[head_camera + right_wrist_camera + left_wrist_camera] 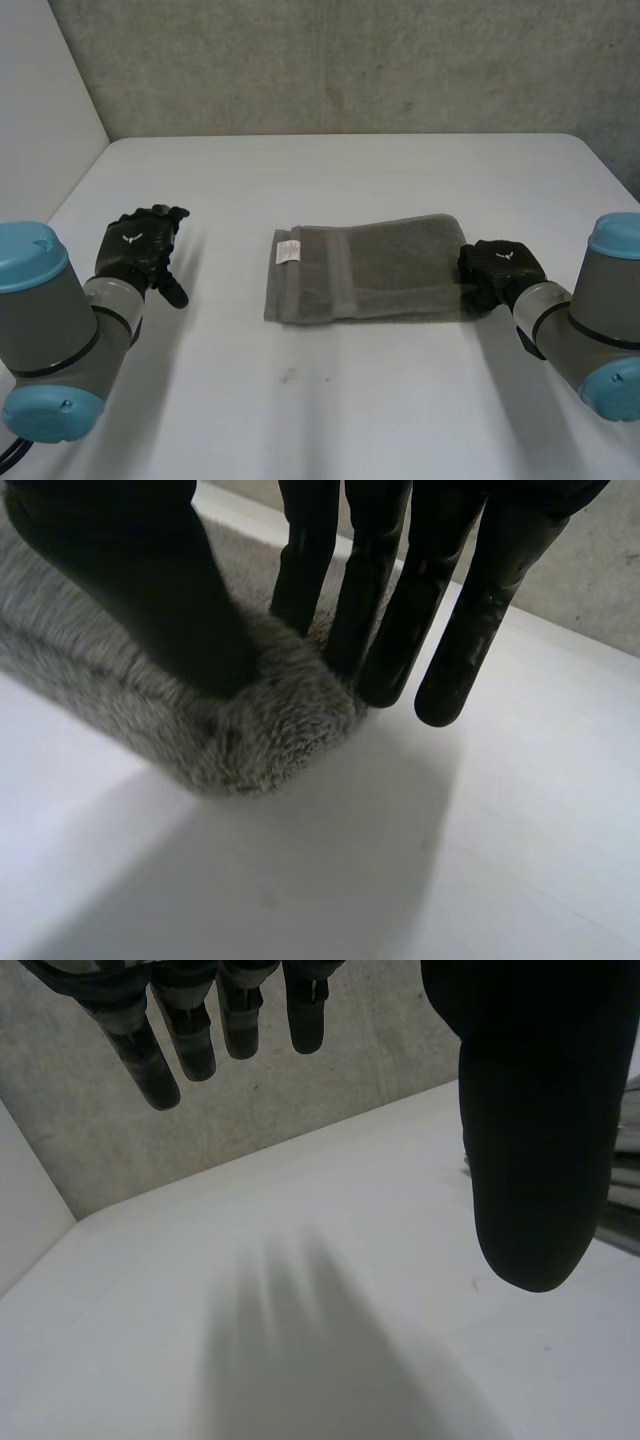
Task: Fold the towel.
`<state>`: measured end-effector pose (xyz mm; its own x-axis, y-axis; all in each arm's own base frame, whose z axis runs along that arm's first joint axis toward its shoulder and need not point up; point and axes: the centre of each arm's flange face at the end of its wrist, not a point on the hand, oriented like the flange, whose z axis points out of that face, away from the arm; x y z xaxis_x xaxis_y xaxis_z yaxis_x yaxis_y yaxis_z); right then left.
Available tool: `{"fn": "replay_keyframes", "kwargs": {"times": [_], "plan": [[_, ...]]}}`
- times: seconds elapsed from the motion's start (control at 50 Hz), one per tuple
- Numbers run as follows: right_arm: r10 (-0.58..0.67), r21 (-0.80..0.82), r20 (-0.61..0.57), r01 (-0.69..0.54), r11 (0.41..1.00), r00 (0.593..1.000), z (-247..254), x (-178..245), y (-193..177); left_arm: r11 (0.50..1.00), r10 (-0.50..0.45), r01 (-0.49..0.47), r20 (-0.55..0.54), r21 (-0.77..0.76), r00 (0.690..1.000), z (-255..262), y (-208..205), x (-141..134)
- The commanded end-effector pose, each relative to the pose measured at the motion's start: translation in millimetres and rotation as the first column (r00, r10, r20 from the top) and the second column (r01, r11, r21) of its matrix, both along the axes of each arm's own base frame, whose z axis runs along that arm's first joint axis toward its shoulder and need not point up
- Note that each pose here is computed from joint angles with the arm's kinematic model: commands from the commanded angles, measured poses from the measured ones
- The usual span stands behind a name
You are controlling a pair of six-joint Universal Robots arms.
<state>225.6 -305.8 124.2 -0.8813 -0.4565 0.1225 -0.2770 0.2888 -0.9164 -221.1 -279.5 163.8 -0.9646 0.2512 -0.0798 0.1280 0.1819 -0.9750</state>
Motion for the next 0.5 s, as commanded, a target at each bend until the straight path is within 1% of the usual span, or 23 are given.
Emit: {"fn": "replay_keyframes", "kwargs": {"times": [0.02, 0.06, 0.1, 0.12, 0.16, 0.18, 0.2, 0.22, 0.26, 0.28, 0.32, 0.34, 0.38, 0.4, 0.42, 0.44, 0.46, 0.48, 0.5], "plan": [[0.015, -0.087, -0.070, -0.021, 0.996, 0.997, 5, 1, -13, 1.000, -0.001, 0.001, -0.001, -0.004, 1.000, 1, 0, 0], [0.021, -0.113, -0.075, -0.029, 0.993, 0.997, 11, 4, -16, 1.000, -0.001, 0.001, -0.001, -0.002, 1.000, 1, 1, 0], [0.019, -0.179, -0.093, -0.035, 0.983, 0.995, 27, 6, -25, 1.000, -0.001, 0.001, -0.001, -0.002, 1.000, 1, 1, 0], [0.019, -0.179, -0.093, -0.035, 0.983, 0.995, 27, 6, -25, 1.000, -0.001, 0.001, -0.001, -0.002, 1.000, 1, 1, 0], [0.053, -0.248, -0.108, -0.079, 0.966, 0.993, 45, 21, -24, 1.000, -0.001, 0.001, 0.000, -0.001, 1.000, 0, 1, 0], [0.054, -0.248, -0.108, -0.079, 0.965, 0.993, 45, 21, -24, 1.000, -0.001, 0.001, 0.000, -0.001, 1.000, 0, 1, 0], [0.098, -0.284, -0.110, -0.126, 0.951, 0.989, 54, 39, -18, 1.000, -0.001, 0.001, 0.000, -0.001, 1.000, 0, 1, 0], [0.099, -0.284, -0.110, -0.127, 0.950, 0.989, 54, 39, -18, 1.000, -0.001, 0.001, 0.000, -0.001, 1.000, 0, 1, 0], [0.210, -0.352, -0.112, -0.237, 0.906, 0.971, 71, 85, 5, 1.000, -0.001, 0.001, -0.001, -0.002, 1.000, 1, 1, 0], [0.211, -0.353, -0.112, -0.237, 0.905, 0.971, 71, 85, 5, 1.000, -0.001, 0.001, -0.001, -0.002, 1.000, 1, 1, 0], [0.320, -0.383, -0.125, -0.344, 0.858, 0.939, 72, 123, 30, 1.000, -0.001, 0.001, -0.001, -0.002, 1.000, 1, 1, 0], [0.321, -0.383, -0.125, -0.344, 0.857, 0.939, 72, 123, 30, 1.000, -0.003, 0.003, -0.001, -0.004, 1.000, 1, 2, 0], [0.407, -0.388, -0.159, -0.435, 0.812, 0.900, 63, 150, 52, 1.000, -0.003, 0.003, -0.002, -0.005, 1.000, 2, 2, 0], [0.407, -0.388, -0.159, -0.436, 0.812, 0.900, 63, 151, 52, 1.000, -0.001, 0.001, -0.002, -0.007, 1.000, 2, 2, 0], [0.441, -0.378, -0.180, -0.476, 0.794, 0.879, 54, 161, 63, 1.000, -0.001, 0.001, -0.002, -0.007, 1.000, 2, 2, 0], [0.441, -0.378, -0.181, -0.476, 0.794, 0.879, 54, 161, 63, 1.000, -0.001, 0.001, -0.002, -0.007, 1.000, 2, 2, 0], [0.482, -0.366, -0.203, -0.523, 0.770, 0.852, 44, 172, 76, 1.000, -0.001, 0.001, -0.002, -0.007, 1.000, 2, 2, 0], [0.533, -0.346, -0.222, -0.577, 0.740, 0.817, 32, 182, 92, 1.000, -0.001, 0.001, -0.003, -0.008, 1.000, 3, 2, 0], [0.533, -0.346, -0.222, -0.577, 0.740, 0.816, 31, 183, 92, 1.000, -0.001, 0.001, -0.003, -0.008, 1.000, 3, 2, 0]]}}
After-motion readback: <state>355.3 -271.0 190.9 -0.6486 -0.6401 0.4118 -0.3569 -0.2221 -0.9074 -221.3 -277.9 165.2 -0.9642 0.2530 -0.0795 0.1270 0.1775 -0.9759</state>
